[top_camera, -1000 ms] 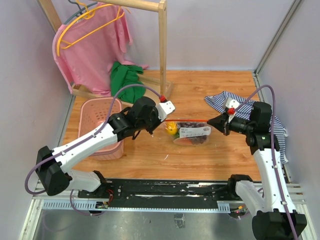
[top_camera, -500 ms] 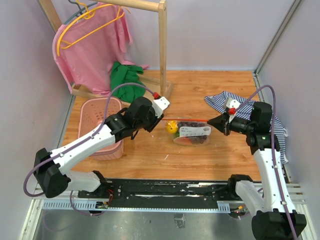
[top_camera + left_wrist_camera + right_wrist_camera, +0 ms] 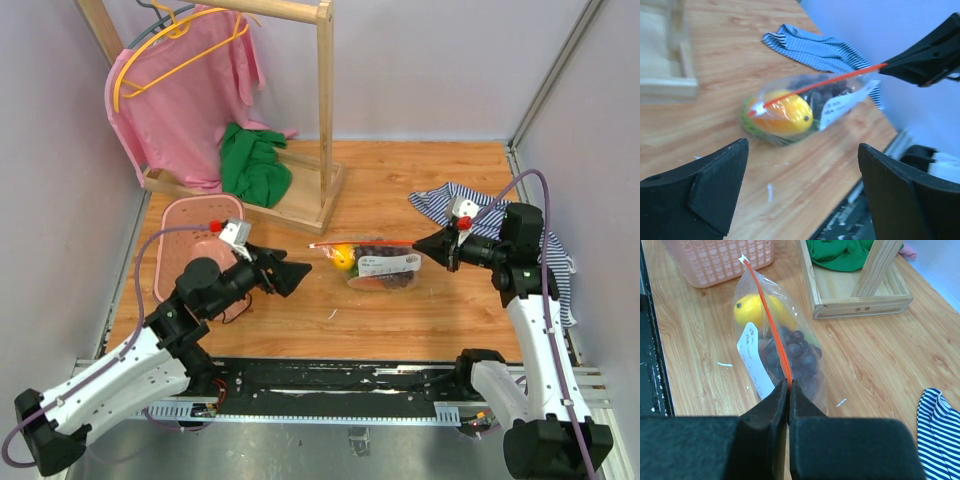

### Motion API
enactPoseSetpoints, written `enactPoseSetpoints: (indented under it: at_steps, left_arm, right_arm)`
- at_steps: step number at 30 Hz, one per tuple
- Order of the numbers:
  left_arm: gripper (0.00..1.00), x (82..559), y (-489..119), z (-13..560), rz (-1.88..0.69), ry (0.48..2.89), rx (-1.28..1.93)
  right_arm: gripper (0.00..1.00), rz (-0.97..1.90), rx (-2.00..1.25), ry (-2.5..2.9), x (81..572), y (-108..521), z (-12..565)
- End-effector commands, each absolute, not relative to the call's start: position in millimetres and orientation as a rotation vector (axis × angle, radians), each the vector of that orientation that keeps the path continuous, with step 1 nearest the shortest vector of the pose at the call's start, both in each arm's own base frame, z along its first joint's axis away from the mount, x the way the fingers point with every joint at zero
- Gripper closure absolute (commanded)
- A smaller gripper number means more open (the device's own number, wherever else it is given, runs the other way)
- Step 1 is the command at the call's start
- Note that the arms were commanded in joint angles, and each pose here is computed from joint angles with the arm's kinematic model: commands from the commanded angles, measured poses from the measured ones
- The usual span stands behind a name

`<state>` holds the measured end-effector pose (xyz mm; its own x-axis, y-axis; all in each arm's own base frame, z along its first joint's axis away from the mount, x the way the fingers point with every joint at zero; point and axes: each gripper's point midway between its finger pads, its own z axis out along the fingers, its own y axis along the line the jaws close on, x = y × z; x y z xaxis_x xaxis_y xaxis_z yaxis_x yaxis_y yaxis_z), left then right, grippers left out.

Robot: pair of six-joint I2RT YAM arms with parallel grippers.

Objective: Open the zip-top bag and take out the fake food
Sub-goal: Adjust the zipper food storage bag at the center of the board.

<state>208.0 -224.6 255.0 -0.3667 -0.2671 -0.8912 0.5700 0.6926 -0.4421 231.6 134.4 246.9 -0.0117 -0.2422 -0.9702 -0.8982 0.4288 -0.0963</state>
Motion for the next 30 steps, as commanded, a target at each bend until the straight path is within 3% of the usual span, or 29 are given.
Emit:
enactPoseSetpoints:
  at_steps: [1, 10, 22, 30]
  left_arm:
    - [0.11, 177.5, -230.8, 279.5, -1.364, 1.586, -0.048]
    - [0.29, 178.4, -237.7, 243.3, -1.447, 1.705, -0.209]
    - [0.22, 208.2, -273.2, 217.2, -1.366, 1.742, -0.447]
    - [0.37, 226.7, -303.4, 196.5, -1.299, 1.808, -0.415]
  right_arm:
    - [0.99, 0.713, -1.078, 1.479, 227.9, 134.2, 253.7]
    - [0.99, 0.707, -1.086, 1.471, 226.6, 134.4, 254.4]
    - [0.99, 0.751, -1.083, 1.472, 224.4, 137.6, 254.2]
    - [0.99, 0.830, -1.107, 1.446, 218.0, 145.6, 252.8]
